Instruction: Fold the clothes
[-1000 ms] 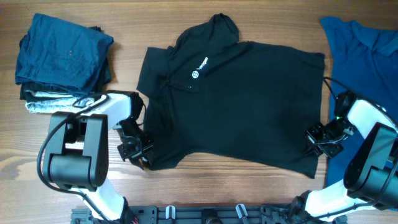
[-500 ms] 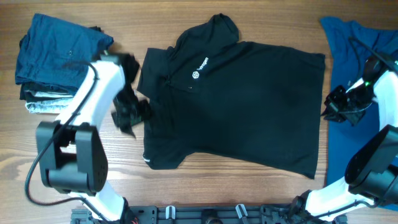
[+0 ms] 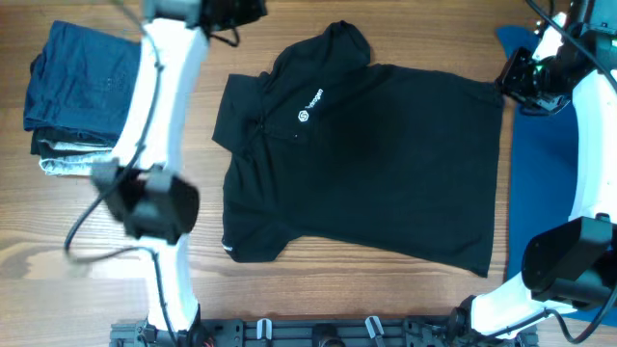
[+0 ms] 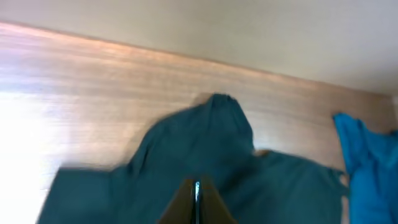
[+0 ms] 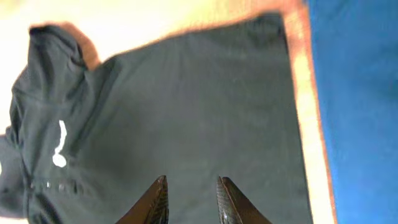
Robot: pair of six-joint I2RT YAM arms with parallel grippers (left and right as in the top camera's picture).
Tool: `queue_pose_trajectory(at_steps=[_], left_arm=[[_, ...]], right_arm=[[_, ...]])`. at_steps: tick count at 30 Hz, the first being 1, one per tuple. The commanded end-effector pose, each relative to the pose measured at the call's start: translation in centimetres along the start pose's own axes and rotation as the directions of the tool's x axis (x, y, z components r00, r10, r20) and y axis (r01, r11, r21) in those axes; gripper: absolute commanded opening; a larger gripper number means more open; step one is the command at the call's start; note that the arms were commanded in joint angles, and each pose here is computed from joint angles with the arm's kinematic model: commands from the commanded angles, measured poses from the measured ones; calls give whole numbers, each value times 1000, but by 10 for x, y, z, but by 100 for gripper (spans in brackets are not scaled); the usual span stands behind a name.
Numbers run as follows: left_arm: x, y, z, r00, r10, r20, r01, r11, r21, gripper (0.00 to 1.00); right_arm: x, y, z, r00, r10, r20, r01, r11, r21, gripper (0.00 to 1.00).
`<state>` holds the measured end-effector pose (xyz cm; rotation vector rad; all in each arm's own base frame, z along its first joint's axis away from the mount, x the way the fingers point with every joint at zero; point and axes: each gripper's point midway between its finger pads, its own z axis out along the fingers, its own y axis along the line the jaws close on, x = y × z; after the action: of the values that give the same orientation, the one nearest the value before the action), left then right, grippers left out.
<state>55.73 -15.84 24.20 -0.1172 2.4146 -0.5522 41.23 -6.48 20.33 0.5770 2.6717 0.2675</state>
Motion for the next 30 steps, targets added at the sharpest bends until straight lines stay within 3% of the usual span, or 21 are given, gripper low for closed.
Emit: queue_pose_trajectory(at_steps=[1, 5, 11, 24, 30], left_arm=[[19, -38, 75, 972, 234, 20, -234, 968, 89, 7], [39, -55, 150, 945, 314, 92, -323, 942, 96, 4], [88, -32, 214, 926, 377, 15, -377, 924, 61, 4], [108, -2, 258, 902, 431, 22, -431, 901, 45, 4], [99, 37, 267, 912, 409, 25, -407, 911, -64, 4]], right_arm=[[-21, -3, 20, 999, -26, 39, 25, 1000, 17, 26], [-30, -9, 60, 1000, -23, 20, 22, 1000, 21, 26], [-18, -29, 141, 995, -32, -98, 37, 998, 45, 22], [-23, -66, 201, 997, -4, -73, 18, 982, 189, 19], [-5, -98, 236, 992, 14, -122, 25, 949, 313, 19]])
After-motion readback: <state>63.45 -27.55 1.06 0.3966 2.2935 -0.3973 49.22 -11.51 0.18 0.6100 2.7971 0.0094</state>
